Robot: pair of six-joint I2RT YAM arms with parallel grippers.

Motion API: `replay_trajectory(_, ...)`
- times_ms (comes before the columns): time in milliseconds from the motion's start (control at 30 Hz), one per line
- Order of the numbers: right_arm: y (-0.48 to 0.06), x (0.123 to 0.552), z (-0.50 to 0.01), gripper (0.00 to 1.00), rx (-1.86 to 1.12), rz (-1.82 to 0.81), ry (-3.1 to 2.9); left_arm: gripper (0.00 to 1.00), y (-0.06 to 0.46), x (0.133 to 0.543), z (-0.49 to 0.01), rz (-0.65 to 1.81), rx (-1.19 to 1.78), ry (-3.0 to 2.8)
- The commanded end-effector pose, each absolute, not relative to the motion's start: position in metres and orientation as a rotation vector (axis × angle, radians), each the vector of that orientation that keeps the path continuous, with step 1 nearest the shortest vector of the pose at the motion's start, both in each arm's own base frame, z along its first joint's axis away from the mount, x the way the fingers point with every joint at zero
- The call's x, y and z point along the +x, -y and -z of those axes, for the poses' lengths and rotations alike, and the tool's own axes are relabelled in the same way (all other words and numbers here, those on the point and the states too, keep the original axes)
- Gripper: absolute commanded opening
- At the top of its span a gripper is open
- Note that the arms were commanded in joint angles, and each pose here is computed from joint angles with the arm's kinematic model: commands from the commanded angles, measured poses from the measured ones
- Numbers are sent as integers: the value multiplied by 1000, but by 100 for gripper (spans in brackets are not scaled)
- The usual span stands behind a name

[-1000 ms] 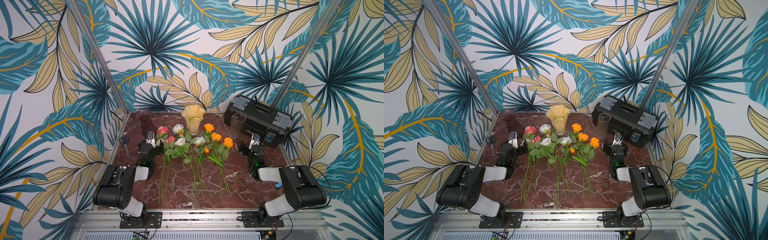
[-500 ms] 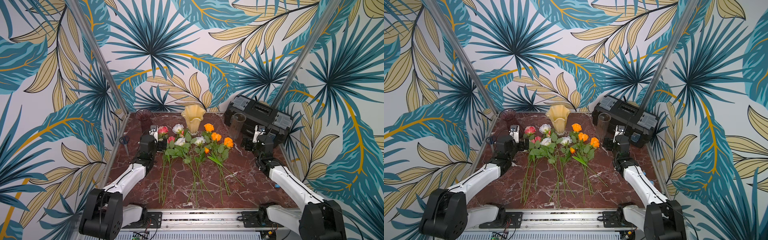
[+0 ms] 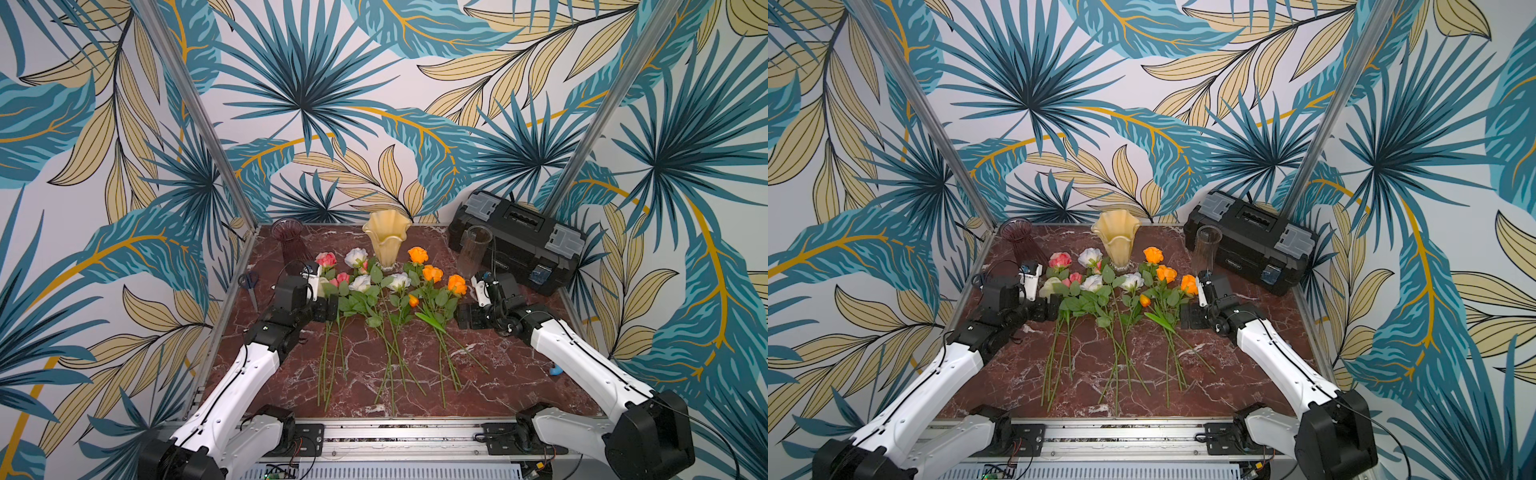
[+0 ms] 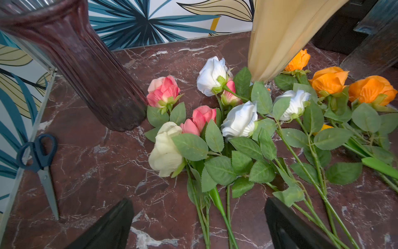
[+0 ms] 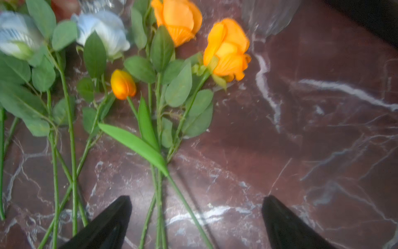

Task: Arrange the flowers in different vases according to their variety
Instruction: Pick up the flower at the center of the board.

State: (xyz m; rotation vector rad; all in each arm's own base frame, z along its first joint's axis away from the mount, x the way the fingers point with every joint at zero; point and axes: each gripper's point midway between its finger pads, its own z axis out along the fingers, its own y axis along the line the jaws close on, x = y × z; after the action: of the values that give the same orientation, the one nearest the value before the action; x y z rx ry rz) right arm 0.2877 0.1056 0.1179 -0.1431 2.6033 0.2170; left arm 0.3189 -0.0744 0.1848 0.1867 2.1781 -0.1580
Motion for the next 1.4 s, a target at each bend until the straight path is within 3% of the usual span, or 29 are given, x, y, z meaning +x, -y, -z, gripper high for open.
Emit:
replay_trajectory(0, -110, 260, -95, 100, -187, -202, -2748, 100, 82, 313, -188, 217, 196, -2201)
replay_trajectory(167, -120, 255, -83, 99, -253, -155, -2792, 100, 86, 312, -191, 245, 215, -2196)
replay_trajectory(300, -118, 254, -67, 86, -308, -45, -2859, 100, 87, 312, -194, 249, 218, -2186)
replay_trajectory(633, -123, 260, -43, 79, -395, 84, -2909, 100, 86, 310, -202, 242, 218, -2158)
replay_trajectory(967, -130, 280, -37, 59, -434, 144, -2934, 100, 82, 310, -203, 223, 204, -2150)
replay_trajectory(1267, -127, 272, -25, 58, -408, 176, -2985, 100, 80, 309, -206, 207, 203, -2138)
replay_trajectory(1367, -129, 273, -21, 52, -408, 180, -3002, 100, 80, 310, -206, 204, 199, -2137)
